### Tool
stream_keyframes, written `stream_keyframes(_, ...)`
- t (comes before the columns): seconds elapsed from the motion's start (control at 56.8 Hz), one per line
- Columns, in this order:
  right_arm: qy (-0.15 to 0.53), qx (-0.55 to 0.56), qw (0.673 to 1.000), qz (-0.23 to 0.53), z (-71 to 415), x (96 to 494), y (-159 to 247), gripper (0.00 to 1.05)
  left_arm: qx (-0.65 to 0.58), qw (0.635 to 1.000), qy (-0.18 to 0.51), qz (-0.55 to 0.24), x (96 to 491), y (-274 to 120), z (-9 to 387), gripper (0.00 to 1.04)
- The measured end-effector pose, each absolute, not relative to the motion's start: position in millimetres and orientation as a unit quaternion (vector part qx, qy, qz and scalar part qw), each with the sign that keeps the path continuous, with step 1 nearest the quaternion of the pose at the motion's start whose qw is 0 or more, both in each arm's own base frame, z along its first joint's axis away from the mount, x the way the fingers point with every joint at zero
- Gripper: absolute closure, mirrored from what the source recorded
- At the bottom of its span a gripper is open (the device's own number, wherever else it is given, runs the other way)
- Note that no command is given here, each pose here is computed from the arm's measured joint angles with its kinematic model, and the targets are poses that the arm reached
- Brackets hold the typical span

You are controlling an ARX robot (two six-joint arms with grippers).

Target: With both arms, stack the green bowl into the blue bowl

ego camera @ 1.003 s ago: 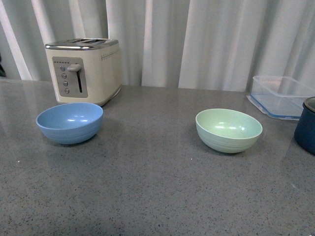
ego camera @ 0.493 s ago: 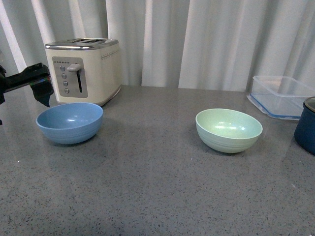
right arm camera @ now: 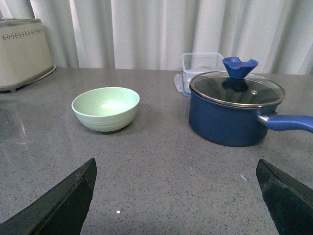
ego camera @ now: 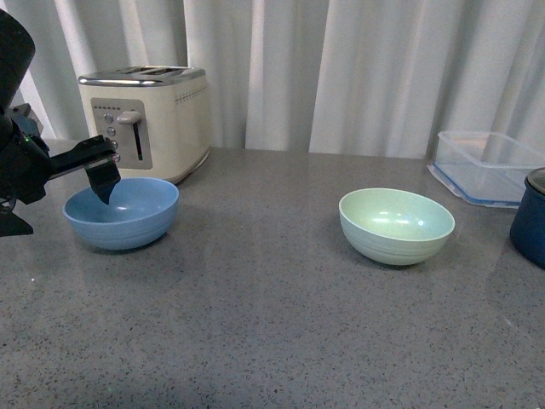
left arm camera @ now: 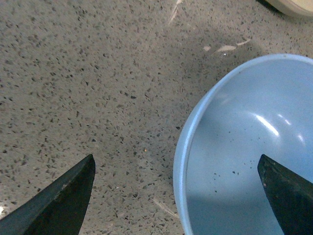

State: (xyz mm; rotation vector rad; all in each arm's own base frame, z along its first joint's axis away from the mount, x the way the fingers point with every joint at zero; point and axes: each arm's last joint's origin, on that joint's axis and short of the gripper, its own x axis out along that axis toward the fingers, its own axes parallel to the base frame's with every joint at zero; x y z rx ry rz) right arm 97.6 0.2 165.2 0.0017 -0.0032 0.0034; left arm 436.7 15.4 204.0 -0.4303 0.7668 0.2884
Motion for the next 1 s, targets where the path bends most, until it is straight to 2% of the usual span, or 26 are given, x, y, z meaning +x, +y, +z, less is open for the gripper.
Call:
stream_keyframes(0.123,-0.002,0.001,1.0,0.002,165,98,0,0.1,-0.206,0.893,0.377,0.137,439,12,200,0.09)
stream_keyframes(0.757,-0.002,0.001,1.0,0.002,165,98,0,0.1,-0.218,0.887,0.383,0.137,440,10,195,1.02)
stream_keyframes(1.003,-0.002,0.001,1.0,0.002,165,98,0,0.1,-0.224,0.892,0.377,0.112,438,3,207,1.01)
